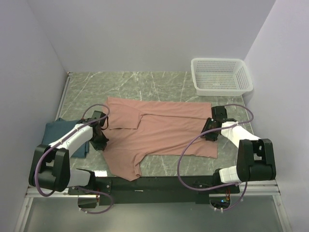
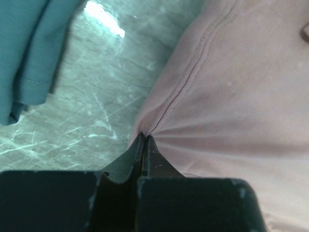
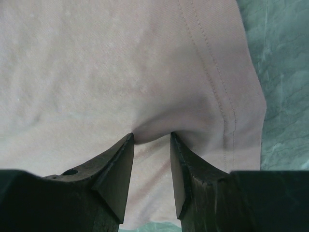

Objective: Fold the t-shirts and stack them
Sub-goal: Fold the tshirt

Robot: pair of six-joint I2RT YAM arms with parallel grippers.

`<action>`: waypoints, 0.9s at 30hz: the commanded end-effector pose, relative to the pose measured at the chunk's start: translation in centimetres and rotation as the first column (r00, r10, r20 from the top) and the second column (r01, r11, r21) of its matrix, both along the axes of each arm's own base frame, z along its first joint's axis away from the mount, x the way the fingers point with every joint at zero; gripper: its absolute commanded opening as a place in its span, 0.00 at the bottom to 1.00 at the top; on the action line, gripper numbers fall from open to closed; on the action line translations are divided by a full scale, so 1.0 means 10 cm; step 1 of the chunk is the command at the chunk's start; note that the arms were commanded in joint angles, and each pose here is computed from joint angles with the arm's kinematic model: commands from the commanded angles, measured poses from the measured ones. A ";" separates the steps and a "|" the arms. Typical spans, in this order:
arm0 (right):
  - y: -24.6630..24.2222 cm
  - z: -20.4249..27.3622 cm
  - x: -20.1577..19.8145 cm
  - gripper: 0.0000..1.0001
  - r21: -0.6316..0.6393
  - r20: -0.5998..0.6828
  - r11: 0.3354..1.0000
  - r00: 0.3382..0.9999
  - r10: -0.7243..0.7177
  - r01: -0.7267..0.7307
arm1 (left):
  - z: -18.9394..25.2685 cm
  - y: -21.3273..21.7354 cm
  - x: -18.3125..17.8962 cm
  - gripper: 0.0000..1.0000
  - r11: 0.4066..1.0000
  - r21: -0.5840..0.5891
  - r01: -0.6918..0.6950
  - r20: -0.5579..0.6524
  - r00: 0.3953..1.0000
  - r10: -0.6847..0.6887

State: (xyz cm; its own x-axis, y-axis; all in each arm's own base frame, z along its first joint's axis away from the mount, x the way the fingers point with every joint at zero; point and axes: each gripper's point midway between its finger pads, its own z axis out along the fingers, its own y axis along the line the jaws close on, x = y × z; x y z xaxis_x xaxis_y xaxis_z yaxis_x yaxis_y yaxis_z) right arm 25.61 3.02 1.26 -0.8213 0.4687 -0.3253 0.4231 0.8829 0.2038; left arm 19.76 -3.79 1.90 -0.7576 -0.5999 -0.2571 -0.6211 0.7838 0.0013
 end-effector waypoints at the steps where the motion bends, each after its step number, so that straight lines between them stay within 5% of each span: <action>1: -0.18 -0.19 -0.14 0.44 -0.070 -0.076 0.997 0.996 -0.035 0.030 | 0.11 0.12 0.02 0.01 0.998 0.036 -0.042 0.010 0.999 0.042; 17: -0.38 0.19 -0.13 0.52 -0.109 -0.001 0.984 0.990 -0.139 0.138 | 0.10 0.01 0.12 0.04 0.999 -0.049 0.015 0.053 0.999 -0.012; 27: -0.43 0.27 -0.57 0.56 -0.145 -0.112 0.955 0.955 -0.274 0.257 | 0.20 -0.08 0.22 0.03 0.993 -0.097 0.068 0.136 0.989 -0.055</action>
